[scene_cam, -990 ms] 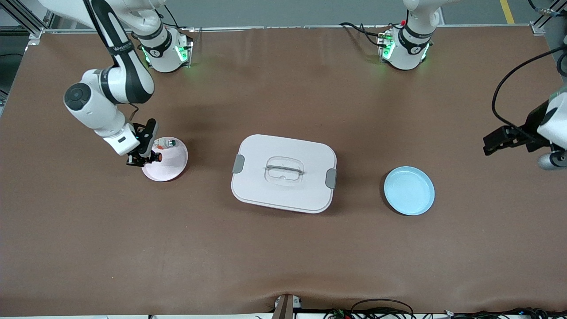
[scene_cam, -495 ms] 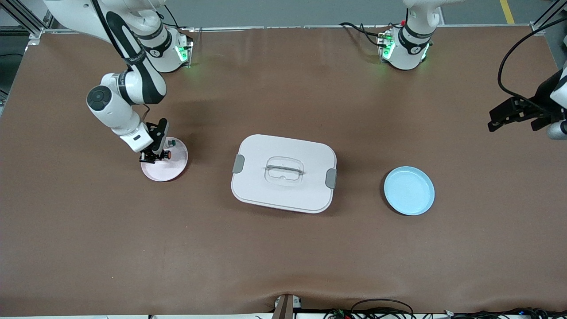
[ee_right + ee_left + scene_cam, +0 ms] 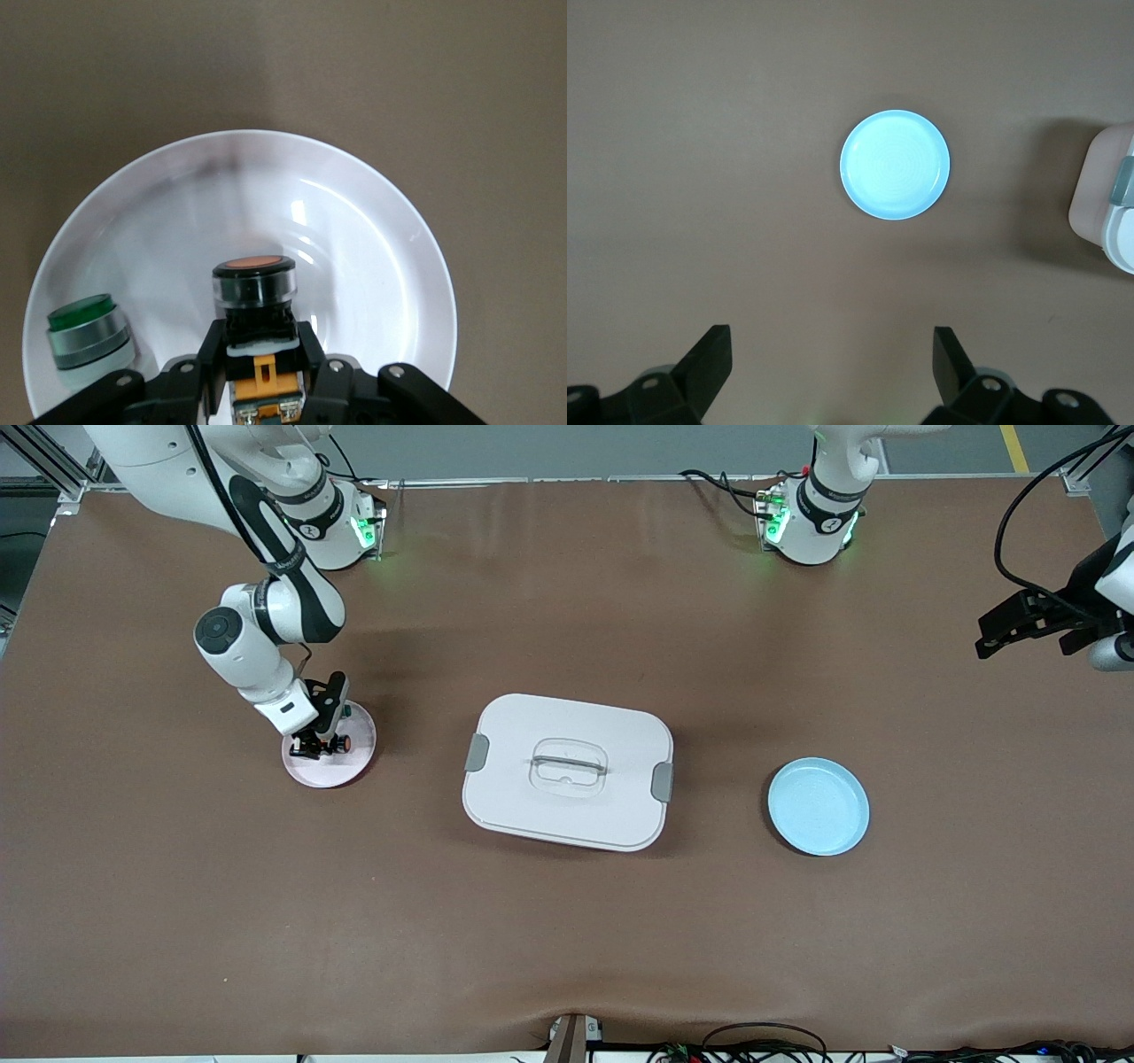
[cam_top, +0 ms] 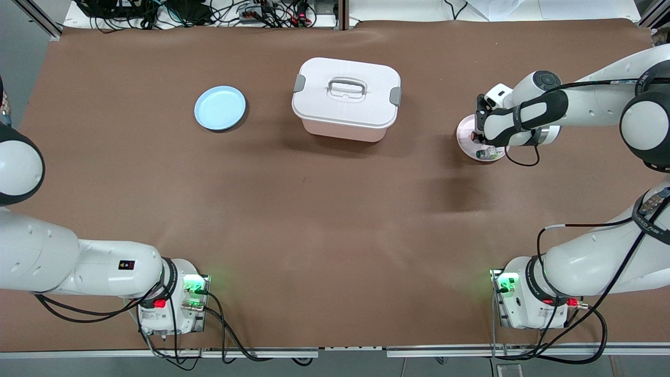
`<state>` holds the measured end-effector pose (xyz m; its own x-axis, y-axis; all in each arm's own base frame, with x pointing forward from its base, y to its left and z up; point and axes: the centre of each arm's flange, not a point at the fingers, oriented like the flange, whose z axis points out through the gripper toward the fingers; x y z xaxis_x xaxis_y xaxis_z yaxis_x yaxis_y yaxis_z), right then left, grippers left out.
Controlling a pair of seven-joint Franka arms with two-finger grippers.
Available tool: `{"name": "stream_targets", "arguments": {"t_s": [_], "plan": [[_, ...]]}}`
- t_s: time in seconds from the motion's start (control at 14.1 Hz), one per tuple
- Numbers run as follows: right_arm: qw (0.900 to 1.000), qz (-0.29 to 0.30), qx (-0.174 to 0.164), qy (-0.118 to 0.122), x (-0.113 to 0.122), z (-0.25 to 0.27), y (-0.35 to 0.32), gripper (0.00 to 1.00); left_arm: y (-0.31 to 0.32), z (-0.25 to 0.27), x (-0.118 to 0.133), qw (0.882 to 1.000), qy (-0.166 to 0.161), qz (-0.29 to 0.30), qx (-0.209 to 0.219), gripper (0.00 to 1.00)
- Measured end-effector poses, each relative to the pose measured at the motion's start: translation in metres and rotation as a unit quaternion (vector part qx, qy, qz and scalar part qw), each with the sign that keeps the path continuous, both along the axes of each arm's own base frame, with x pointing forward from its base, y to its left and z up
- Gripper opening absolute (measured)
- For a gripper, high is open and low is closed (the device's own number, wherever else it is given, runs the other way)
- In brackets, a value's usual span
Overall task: Transfer orange switch to right arm and place
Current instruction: 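Lower the switch onto the white plate with the right gripper, then open the right gripper and raise it away from the plate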
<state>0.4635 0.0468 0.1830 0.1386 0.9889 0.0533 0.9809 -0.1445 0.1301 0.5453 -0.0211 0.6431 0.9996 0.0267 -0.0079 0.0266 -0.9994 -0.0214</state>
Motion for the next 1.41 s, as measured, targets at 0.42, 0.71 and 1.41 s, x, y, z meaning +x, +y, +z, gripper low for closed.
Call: {"name": "stream_targets", "arguments": {"t_s": [0.42, 0.71, 1.41], "plan": [[0.999, -0.043, 0.011, 0.013, 0.021, 0.015, 0.017, 0.91, -0.011, 0.005, -0.002, 1.0, -0.007, -0.01, 0.0, 1.0], [0.989, -0.113, 0.011, 0.094, 0.049, 0.052, 0.022, 1.0, -0.011, 0.005, -0.003, 1.0, -0.007, -0.01, 0.0, 1.0], [0.898, -0.414, -0.005, 0.151, 0.103, 0.22, 0.024, 1.0, -0.01, 0.003, -0.003, 1.0, -0.004, -0.009, 0.0, 1.0]]}}
